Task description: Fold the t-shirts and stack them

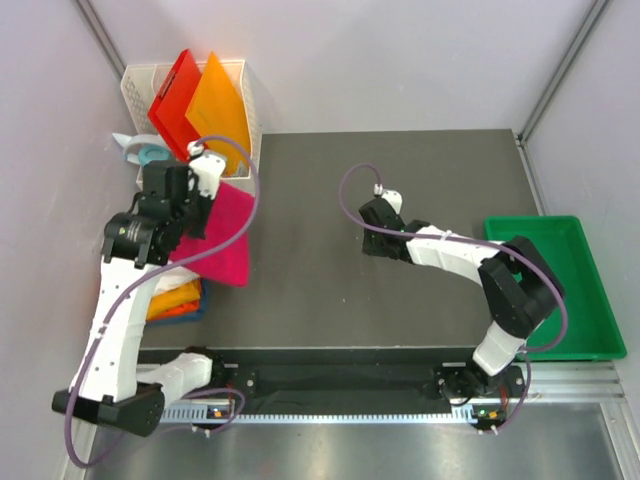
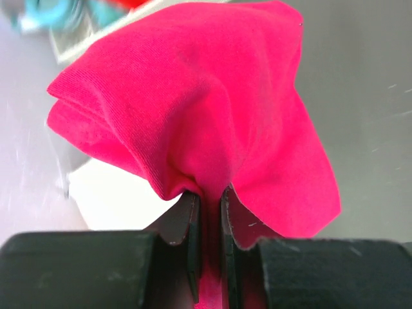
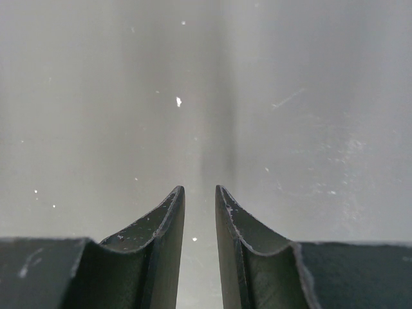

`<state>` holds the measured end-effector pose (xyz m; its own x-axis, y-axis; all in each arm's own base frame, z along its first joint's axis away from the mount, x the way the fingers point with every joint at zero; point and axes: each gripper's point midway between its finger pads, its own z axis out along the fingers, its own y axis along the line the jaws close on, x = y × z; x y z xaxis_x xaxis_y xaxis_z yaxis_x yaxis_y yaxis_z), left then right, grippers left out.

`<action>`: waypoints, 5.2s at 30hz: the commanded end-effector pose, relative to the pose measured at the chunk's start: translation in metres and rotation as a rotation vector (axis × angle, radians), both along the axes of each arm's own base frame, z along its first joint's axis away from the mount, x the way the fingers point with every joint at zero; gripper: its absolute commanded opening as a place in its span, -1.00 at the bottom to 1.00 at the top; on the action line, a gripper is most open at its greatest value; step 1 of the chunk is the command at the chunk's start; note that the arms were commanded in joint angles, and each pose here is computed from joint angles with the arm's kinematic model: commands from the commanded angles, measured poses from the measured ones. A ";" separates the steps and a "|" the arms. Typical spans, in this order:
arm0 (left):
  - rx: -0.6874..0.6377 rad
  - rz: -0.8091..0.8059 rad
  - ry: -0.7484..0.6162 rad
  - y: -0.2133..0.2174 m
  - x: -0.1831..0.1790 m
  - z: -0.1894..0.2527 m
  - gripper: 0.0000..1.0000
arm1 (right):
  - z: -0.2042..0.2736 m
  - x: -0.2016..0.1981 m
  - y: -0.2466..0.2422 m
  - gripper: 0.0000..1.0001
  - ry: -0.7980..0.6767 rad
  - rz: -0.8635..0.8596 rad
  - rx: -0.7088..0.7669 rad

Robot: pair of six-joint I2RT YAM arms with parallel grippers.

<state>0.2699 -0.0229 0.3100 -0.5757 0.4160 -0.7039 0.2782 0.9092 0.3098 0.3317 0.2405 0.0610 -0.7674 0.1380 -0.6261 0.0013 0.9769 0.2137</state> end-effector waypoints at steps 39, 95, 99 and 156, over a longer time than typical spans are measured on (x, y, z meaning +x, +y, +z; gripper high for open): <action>-0.353 0.393 -0.028 0.226 0.012 -0.053 -1.00 | 0.000 0.004 0.013 -0.48 -0.009 0.020 0.060; -0.340 -0.075 -0.171 0.064 0.018 0.045 -1.00 | -0.014 -0.008 0.045 -0.49 0.015 0.039 0.053; -0.430 -0.134 -0.126 0.020 0.029 0.046 -1.00 | -0.003 -0.009 0.041 -0.49 0.000 0.021 0.063; -0.307 0.263 0.074 0.288 -0.017 -0.097 -1.00 | -0.011 -0.032 0.082 -0.49 0.029 -0.002 0.049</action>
